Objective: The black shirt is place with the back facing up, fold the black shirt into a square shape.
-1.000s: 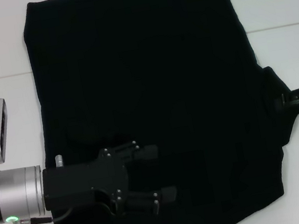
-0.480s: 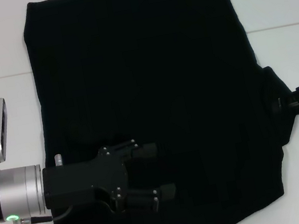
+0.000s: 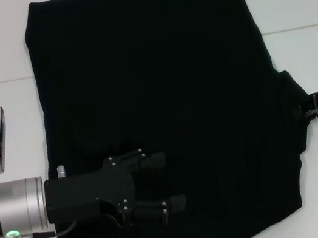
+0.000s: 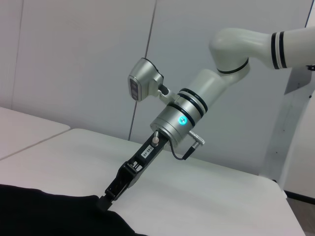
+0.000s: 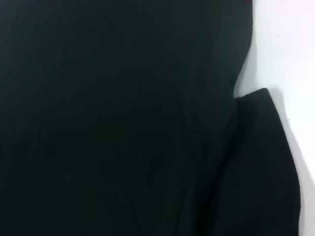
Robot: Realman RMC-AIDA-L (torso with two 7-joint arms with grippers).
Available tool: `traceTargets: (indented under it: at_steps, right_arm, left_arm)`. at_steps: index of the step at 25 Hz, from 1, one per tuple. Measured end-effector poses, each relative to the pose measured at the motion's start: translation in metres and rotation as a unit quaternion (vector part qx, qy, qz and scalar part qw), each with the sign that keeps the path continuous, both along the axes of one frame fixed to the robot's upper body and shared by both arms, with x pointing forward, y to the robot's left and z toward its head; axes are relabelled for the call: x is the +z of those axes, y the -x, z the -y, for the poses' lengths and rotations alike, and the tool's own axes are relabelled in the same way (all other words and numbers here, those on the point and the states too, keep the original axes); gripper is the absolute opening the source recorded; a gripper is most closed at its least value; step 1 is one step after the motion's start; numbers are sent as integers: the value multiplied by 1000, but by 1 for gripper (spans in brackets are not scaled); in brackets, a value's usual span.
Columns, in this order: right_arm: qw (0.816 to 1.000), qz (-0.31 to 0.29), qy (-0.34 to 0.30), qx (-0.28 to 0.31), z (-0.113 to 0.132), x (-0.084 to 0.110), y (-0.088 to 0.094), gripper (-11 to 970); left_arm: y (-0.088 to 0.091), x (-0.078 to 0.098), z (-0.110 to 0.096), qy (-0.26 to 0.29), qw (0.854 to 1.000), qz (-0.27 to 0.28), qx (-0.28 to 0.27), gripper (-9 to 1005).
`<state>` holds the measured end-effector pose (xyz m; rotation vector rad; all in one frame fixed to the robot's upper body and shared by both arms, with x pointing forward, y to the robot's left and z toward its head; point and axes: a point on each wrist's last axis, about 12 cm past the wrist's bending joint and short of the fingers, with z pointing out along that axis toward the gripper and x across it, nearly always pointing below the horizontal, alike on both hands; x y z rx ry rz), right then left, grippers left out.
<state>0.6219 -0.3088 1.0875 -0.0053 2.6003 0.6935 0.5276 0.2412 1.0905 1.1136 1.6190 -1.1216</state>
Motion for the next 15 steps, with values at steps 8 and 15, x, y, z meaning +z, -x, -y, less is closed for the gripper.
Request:
traceTargets:
  at_steps: [8,15]
  right_arm:
    - [1000,2,1,-2,-1,-1,0,236]
    - [1000,7,6,-5,3,-3,1,17]
  left_arm:
    - [0,-1,-1,-1,1000,-2,4,948]
    - [1,-3,0,1,1000,-4,5,949]
